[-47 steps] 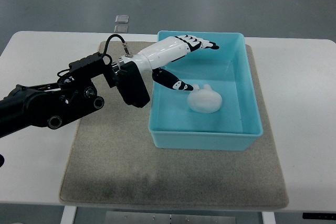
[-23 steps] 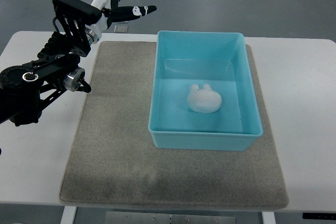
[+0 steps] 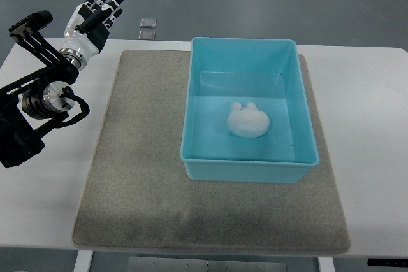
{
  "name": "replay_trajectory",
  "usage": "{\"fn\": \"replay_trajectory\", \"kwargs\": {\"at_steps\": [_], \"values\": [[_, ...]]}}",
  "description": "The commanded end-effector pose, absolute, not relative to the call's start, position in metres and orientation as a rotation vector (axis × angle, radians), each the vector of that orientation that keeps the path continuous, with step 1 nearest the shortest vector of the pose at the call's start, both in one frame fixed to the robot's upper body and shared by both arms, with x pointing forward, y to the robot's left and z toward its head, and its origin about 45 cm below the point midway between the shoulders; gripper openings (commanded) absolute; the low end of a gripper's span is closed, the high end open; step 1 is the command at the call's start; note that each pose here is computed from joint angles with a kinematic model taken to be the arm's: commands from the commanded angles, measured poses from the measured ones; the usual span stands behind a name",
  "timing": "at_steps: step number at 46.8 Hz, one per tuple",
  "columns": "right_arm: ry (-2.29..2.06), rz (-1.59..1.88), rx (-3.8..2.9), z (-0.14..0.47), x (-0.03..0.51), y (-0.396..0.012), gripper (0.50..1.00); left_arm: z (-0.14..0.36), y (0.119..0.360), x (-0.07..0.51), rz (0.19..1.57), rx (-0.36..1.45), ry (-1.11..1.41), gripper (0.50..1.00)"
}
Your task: Place white toy into blue box with left hand
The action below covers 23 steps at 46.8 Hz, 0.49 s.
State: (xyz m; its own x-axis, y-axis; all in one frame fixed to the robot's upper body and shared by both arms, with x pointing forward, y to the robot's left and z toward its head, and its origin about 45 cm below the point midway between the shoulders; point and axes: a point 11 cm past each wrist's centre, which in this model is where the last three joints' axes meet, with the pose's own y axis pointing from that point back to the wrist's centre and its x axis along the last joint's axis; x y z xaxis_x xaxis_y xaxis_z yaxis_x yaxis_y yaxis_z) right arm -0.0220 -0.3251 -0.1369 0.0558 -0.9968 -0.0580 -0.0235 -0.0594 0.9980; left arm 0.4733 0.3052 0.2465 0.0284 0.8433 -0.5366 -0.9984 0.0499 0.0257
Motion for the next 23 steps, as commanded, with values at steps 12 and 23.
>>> {"fn": "replay_trajectory", "kwargs": {"at_steps": [12, 23], "values": [[-1.158, -1.199, 1.297, -0.137, -0.022, -0.325, 0.936, 0.244, 0.326, 0.468, 1.485, -0.501, 0.6, 0.994], [-1.158, -1.199, 1.297, -0.137, -0.022, -0.325, 0.936, 0.243, 0.336, 0.461, 1.453, -0.557, 0.622, 0.994]]}}
